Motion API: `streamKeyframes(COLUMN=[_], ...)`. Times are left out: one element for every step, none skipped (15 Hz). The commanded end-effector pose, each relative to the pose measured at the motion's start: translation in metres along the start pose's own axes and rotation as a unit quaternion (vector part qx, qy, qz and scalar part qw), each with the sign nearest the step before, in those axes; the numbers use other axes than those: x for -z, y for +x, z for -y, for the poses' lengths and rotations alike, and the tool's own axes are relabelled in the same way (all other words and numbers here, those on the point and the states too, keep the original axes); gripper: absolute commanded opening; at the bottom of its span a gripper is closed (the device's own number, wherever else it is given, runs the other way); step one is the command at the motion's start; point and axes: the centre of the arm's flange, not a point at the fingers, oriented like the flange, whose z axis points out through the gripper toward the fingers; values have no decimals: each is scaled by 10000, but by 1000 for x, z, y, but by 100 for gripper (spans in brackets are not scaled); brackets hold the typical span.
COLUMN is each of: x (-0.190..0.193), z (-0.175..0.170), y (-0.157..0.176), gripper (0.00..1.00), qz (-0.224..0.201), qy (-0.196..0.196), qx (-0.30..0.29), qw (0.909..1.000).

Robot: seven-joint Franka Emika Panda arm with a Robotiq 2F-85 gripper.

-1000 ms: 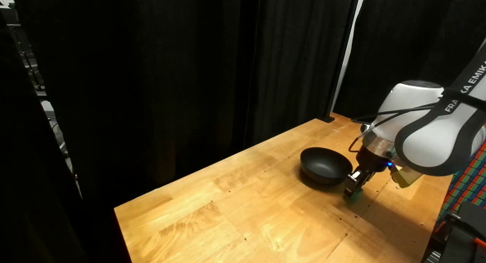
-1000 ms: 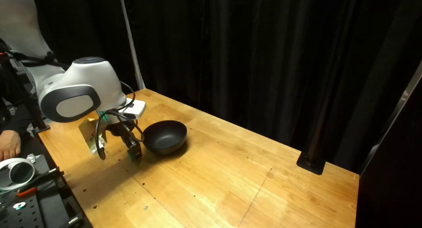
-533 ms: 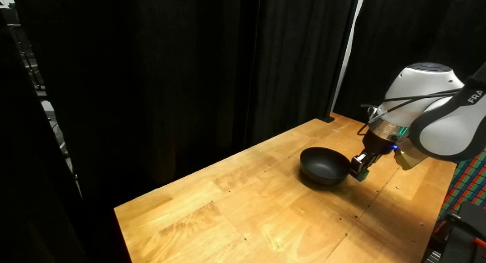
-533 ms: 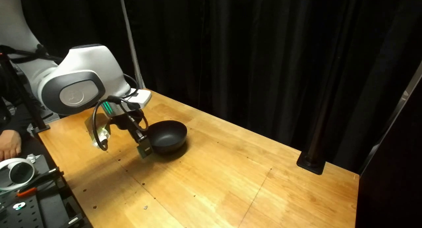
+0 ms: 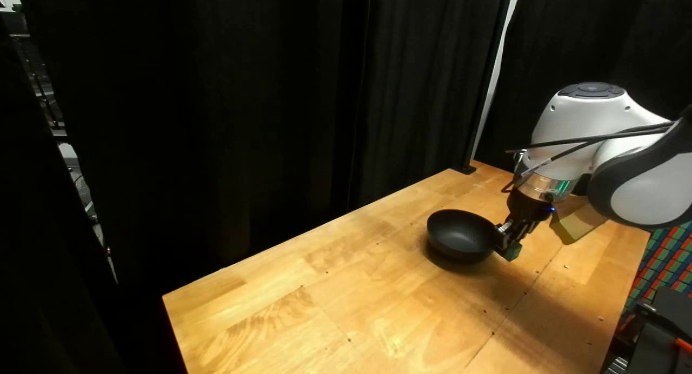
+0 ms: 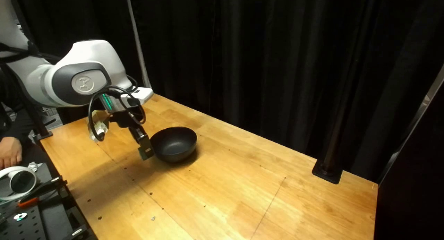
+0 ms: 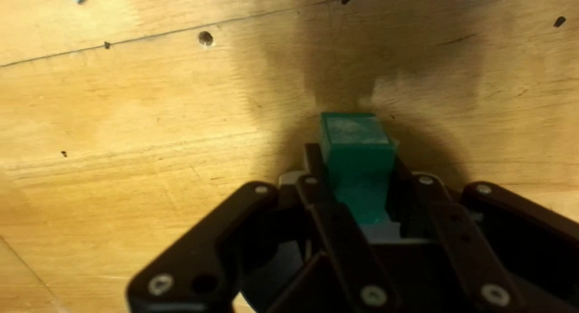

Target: Put the green block in the black bowl

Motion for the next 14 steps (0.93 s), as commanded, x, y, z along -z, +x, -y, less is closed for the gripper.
streamKeyframes(x=[51, 54, 58, 64, 71, 73, 78, 79, 79, 80, 81, 83, 85, 90], z=[13, 16, 19, 23, 25, 28, 29, 30, 30, 29, 29, 27, 25, 20], y=[17, 19, 20, 26, 35, 42, 49, 54, 58, 60, 62, 61, 62, 61], gripper=[14, 14, 14, 14, 14, 14, 14, 15, 58, 59, 65, 73, 81, 89], qz=[-364, -371, -380, -472, -603, -751, -870, -961, -1043, -1056, -1076, -1073, -1084, -1067], qy=[-178, -227, -258, -223, -215, -175, -144, -121, -135, -130, -132, -122, -131, -123], qx=[-61, -39, -37, -42, -40, -72, -92, -125, -140, -148, -164, -177, -175, -170], qw=[9992, 9990, 9989, 9986, 9979, 9970, 9961, 9952, 9944, 9942, 9940, 9940, 9939, 9941])
